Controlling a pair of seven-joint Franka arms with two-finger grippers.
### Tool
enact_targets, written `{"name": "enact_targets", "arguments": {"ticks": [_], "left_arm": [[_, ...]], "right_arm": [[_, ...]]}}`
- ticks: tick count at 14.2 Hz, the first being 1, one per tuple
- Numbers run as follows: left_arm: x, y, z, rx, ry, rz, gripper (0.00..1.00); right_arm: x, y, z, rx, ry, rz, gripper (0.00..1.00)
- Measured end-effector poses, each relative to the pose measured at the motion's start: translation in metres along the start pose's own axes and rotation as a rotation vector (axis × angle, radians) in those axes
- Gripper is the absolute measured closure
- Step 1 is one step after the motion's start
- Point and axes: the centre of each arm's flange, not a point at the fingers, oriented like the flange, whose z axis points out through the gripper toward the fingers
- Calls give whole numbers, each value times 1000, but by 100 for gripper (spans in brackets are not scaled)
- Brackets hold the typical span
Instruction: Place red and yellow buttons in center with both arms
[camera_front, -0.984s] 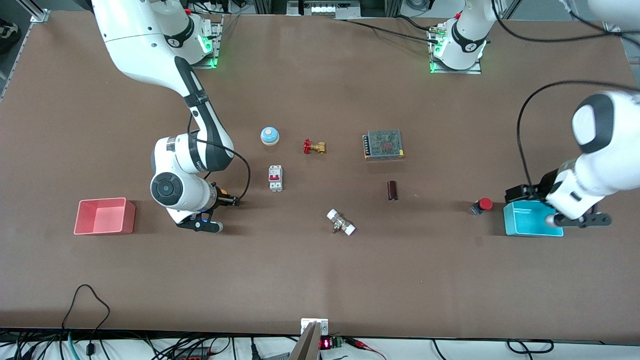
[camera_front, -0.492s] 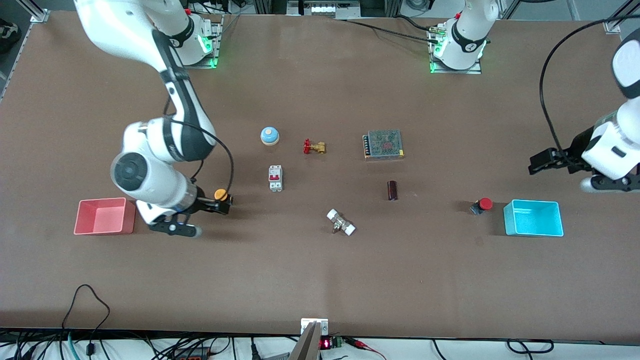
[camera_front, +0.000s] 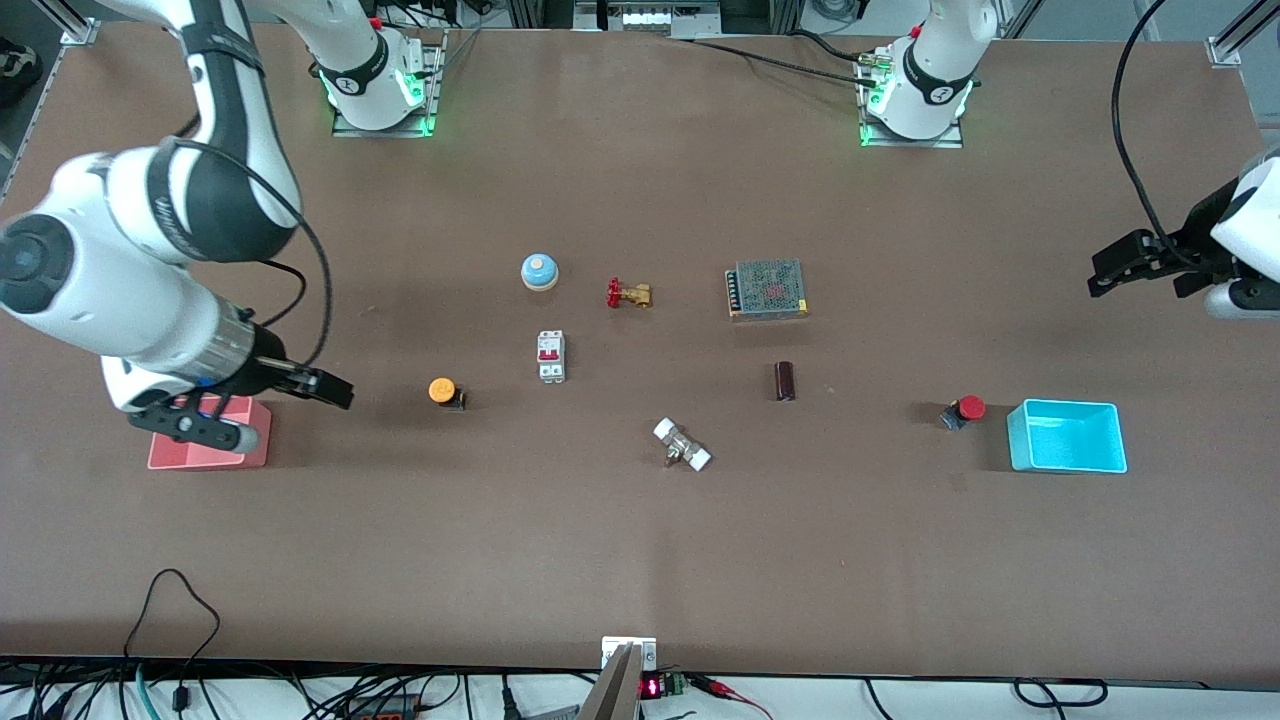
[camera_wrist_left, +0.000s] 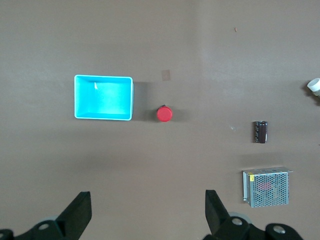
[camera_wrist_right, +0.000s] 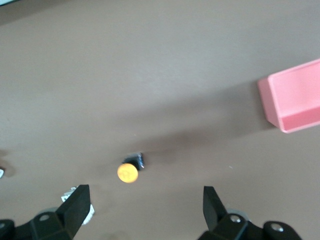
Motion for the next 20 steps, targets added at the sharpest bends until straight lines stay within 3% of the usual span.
{"name": "enact_targets", "arguments": {"ticks": [5,11,16,20], "left_arm": [[-5,3,-11,3,19,11,0],[-7,13,-15,5,22,29,0],[-7,8,-15,5,22,21,0],[-12,-1,-14,-1,-14,3,0]], "right_arm": [[2,58,-56,-55,-1,-1,0],[-10,172,-129,-20,-10,-118,0],[-25,148,-129,-97,-47,-208,0],[-43,150,-135,-101,-54,-212,0]]}}
